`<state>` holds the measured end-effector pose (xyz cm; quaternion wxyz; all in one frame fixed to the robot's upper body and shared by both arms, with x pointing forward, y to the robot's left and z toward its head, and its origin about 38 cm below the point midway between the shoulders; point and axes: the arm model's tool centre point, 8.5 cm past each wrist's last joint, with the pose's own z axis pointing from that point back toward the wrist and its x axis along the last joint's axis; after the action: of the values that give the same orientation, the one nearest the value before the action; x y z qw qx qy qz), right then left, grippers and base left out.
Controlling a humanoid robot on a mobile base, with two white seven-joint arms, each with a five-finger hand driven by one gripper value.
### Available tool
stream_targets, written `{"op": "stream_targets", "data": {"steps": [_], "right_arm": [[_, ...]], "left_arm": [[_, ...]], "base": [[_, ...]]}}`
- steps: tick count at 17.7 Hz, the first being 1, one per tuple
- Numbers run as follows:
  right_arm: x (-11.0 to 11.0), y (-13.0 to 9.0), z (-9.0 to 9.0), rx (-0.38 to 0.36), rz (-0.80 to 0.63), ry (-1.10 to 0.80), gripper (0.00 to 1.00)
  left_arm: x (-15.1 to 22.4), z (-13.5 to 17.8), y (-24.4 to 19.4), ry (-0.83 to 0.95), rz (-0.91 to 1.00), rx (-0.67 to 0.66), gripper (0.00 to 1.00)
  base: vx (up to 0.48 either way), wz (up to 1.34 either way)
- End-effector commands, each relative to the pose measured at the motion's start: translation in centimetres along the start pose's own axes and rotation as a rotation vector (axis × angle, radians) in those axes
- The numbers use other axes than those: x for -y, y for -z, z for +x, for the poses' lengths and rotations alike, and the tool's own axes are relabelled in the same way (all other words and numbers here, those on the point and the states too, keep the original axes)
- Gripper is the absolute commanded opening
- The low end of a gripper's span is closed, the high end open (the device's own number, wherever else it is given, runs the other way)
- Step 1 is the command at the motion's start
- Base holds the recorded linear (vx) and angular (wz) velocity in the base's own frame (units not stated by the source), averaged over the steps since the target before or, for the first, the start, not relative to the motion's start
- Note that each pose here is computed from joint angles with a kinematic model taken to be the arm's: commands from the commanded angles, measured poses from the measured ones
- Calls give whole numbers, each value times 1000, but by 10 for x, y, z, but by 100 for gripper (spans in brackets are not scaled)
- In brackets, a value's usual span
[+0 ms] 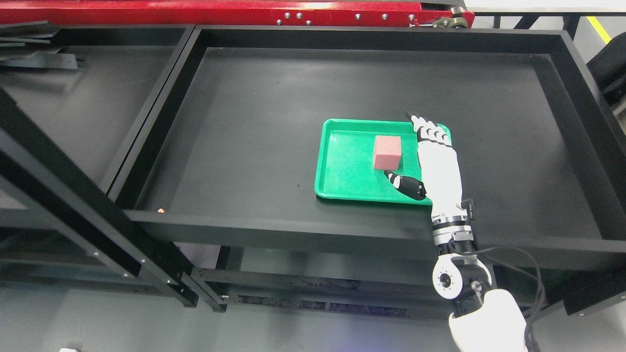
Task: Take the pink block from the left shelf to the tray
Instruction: 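Lower the right hand onto the pink block and close fingers around it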
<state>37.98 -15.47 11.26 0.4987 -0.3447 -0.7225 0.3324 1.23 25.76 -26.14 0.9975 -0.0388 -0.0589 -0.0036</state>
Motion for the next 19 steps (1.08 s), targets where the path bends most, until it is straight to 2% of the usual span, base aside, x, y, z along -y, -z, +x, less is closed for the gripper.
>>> {"op": "stream_targets", "data": {"steps": [1,4,9,16,19], "right_arm": [[-9,0,-6,-5,115,-20,99],[-25,-2,-13,-44,269,-26,99],[-28,0,-17,-72,291,-34,99],[-43,-4,-27,-113,396,-38,99],[-55,-10,-33,-144,490,-37,99]], "left_arm": [[-10,-7,-2,2,15,-3,100],[-10,-7,-2,2,15,-3,100],[-10,-7,-2,2,15,-3,100],[-10,-7,-2,2,15,-3,100],[-10,-7,-2,2,15,-3,100]], "base": [[151,-102],[160,-92],[120,-10],[109,10],[99,17]]}}
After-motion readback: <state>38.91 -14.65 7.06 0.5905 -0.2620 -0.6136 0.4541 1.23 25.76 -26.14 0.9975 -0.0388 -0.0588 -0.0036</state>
